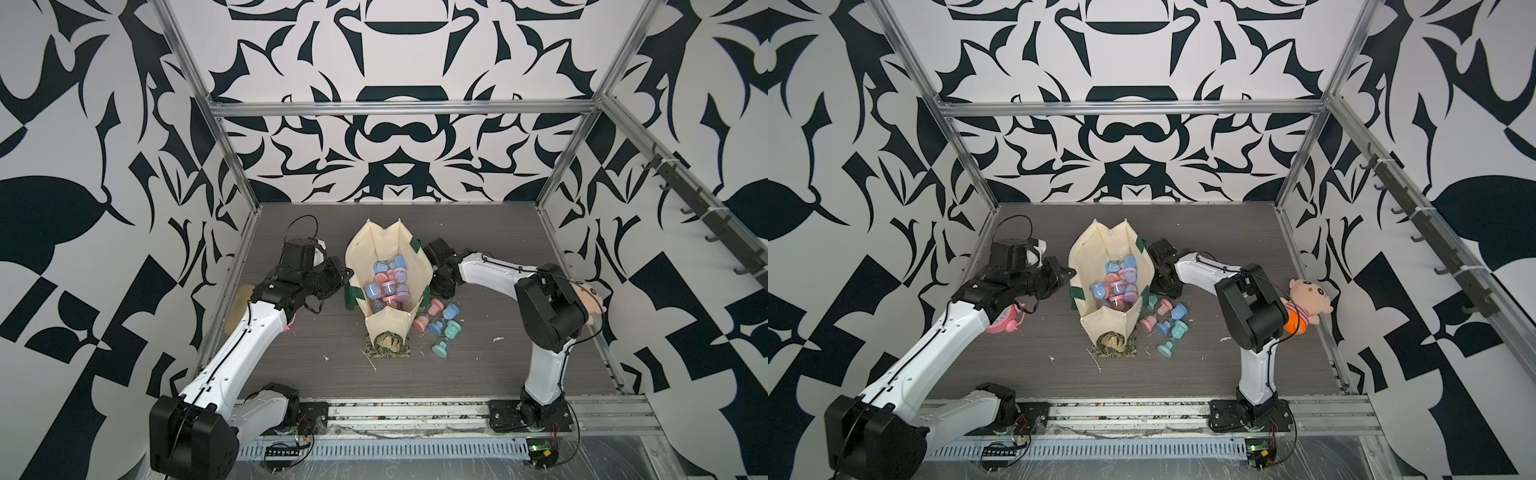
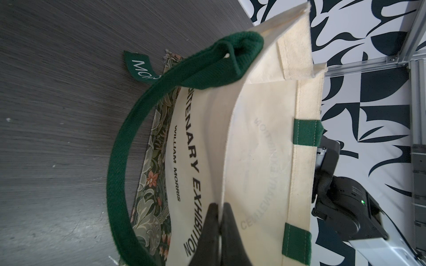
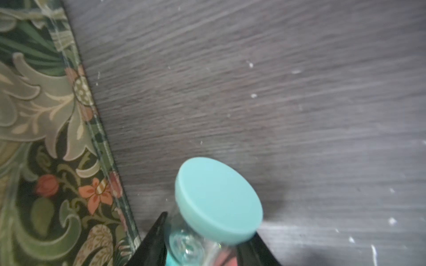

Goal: Put the hourglass into the canvas bag
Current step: Pick up the hourglass from the center of the board.

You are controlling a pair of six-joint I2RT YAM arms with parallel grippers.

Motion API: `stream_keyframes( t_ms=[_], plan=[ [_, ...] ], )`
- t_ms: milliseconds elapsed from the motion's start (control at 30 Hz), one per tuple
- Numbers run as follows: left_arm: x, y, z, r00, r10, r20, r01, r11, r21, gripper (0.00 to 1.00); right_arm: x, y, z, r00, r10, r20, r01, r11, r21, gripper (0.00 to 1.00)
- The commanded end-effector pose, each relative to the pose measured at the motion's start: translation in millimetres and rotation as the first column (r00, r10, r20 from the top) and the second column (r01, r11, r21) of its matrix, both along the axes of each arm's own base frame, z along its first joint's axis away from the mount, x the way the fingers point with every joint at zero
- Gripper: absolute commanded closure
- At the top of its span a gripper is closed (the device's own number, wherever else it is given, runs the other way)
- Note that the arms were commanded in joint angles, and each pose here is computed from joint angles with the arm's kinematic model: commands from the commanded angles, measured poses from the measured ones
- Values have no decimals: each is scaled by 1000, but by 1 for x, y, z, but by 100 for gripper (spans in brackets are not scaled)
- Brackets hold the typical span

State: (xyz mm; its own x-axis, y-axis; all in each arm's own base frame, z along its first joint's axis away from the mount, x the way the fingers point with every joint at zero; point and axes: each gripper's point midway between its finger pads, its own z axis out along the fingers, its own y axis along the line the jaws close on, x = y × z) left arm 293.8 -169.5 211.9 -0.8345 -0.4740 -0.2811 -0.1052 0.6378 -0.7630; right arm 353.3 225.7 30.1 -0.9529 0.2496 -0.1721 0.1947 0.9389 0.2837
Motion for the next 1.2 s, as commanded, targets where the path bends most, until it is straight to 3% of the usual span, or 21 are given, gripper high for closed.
stream_keyframes(
  t_ms=[0,200,533,767,1167],
  plan=[
    [-3,-1,-11,1000,-18,-21,18,1000,8,100,12,-9,2,1000,-18,16,18,1000,-25,58],
    [-1,-2,-10,999,-13,-43,13,1000,3,99,14,-31,5,998,-57,4,57,998,-36,68],
    [-3,0,-7,995,13,-94,-13,1000,3,82,5,-61,48,998,-44,47,48,995,-93,88],
    [-2,9,-16,991,68,-118,-63,997,40,77,-3,-81,63,998,-26,65,35,991,-132,90],
    [13,5,-17,985,89,-145,-84,996,39,76,-15,-123,15,995,-72,-76,55,978,-200,91]
  ],
)
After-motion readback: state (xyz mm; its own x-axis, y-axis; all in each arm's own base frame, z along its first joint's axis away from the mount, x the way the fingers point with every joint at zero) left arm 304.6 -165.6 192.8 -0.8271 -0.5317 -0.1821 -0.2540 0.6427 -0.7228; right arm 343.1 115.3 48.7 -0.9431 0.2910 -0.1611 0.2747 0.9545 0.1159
